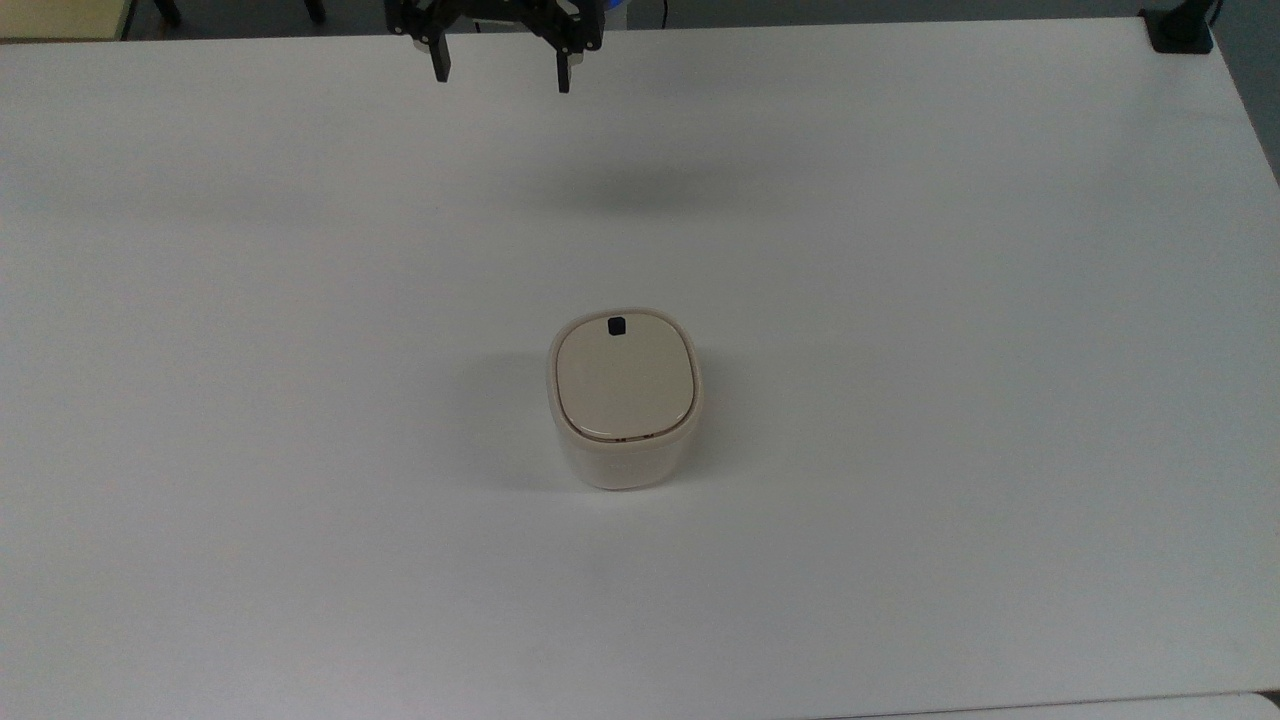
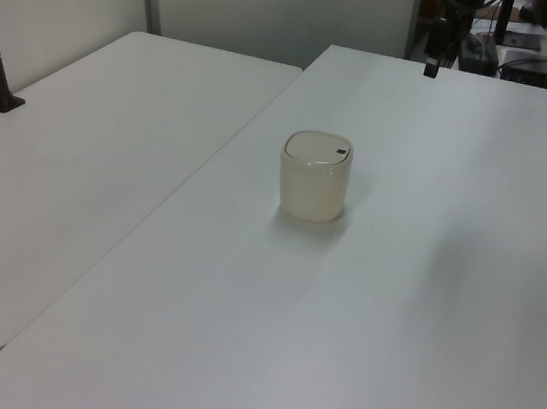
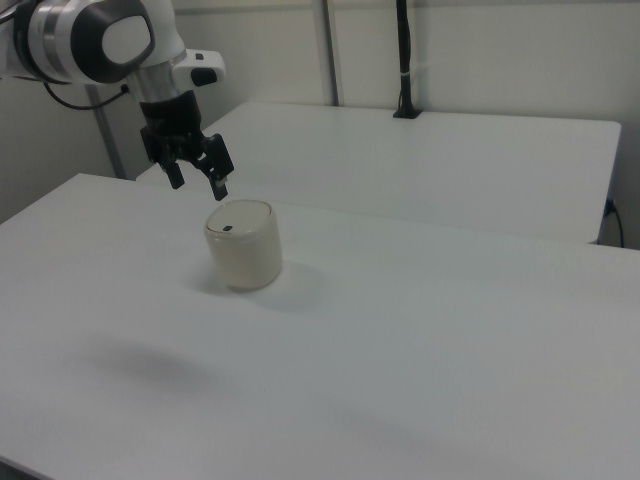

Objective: Open the trash bin

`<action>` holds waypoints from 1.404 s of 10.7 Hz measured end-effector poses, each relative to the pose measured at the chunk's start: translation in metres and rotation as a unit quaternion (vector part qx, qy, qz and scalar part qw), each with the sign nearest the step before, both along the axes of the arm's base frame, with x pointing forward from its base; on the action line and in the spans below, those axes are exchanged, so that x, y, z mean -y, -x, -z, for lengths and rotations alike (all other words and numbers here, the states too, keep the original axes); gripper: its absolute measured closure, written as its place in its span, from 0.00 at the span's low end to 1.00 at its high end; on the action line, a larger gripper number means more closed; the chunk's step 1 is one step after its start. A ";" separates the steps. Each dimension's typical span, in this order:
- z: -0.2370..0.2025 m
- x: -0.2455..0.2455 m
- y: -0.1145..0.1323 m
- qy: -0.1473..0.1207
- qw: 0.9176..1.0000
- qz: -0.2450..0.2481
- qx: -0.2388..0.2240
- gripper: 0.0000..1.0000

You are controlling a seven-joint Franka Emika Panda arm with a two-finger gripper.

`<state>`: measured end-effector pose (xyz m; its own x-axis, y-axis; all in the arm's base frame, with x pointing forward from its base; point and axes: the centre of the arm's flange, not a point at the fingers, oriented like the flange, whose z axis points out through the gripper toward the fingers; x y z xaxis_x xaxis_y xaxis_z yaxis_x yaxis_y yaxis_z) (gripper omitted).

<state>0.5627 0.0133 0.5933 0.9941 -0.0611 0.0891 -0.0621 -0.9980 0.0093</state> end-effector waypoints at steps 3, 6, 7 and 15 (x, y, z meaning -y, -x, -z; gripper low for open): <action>0.000 -0.001 0.000 0.000 1.000 -0.003 0.000 0.00; 0.000 -0.001 0.000 0.000 1.000 -0.004 0.000 0.00; 0.000 -0.001 0.000 0.000 1.000 -0.004 0.000 0.00; 0.003 -0.002 -0.001 0.002 1.000 -0.026 -0.003 0.00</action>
<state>0.5642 0.0149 0.5898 0.9966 -0.0080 0.0824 -0.0092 -0.9999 0.0141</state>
